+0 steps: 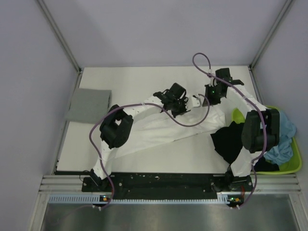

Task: Fold and stack the t-shirts
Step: Fold the other side of the tshirt into a rectangle

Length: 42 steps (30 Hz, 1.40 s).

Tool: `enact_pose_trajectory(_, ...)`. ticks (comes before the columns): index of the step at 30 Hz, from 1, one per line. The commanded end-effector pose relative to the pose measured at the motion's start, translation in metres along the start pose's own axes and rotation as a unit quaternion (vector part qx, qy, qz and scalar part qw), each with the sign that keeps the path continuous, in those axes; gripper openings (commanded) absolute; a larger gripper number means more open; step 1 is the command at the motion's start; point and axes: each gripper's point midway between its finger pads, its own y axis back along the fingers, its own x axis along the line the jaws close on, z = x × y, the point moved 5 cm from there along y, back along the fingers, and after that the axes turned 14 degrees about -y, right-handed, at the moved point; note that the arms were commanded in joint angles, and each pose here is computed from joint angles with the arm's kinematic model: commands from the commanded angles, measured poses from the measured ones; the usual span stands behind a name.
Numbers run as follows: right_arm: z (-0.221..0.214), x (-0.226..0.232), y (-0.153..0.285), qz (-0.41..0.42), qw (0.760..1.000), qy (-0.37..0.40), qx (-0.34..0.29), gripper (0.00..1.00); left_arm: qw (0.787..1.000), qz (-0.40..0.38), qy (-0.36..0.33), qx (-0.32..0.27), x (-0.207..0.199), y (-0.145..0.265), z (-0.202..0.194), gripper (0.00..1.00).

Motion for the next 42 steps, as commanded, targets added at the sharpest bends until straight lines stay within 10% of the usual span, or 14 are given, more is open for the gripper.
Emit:
enact_pose_trajectory(1, 0.025, 0.016, 0.009, 0.029, 0.999, 0.001, -0.03, 0.0, 0.998, 0.046, 0.047, 0.001, 0.017, 0.017, 0.004, 0.0)
enact_pose_trajectory(7, 0.053, 0.038, -0.024, 0.055, 0.998, -0.018, -0.04, 0.03, 0.991, 0.099, 0.09, 0.026, 0.028, 0.021, -0.006, 0.0)
enact_pose_trajectory(18, 0.063, 0.032, -0.028, 0.046, 0.998, -0.017, -0.049, 0.46, 0.99, 0.089, 0.106, 0.026, 0.02, 0.014, -0.018, 0.0)
enact_pose_trajectory(42, -0.01, -0.015, -0.06, 0.011, 0.997, -0.069, 0.027, 0.41, 0.992, 0.078, 0.095, 0.011, 0.021, 0.012, -0.012, 0.0)
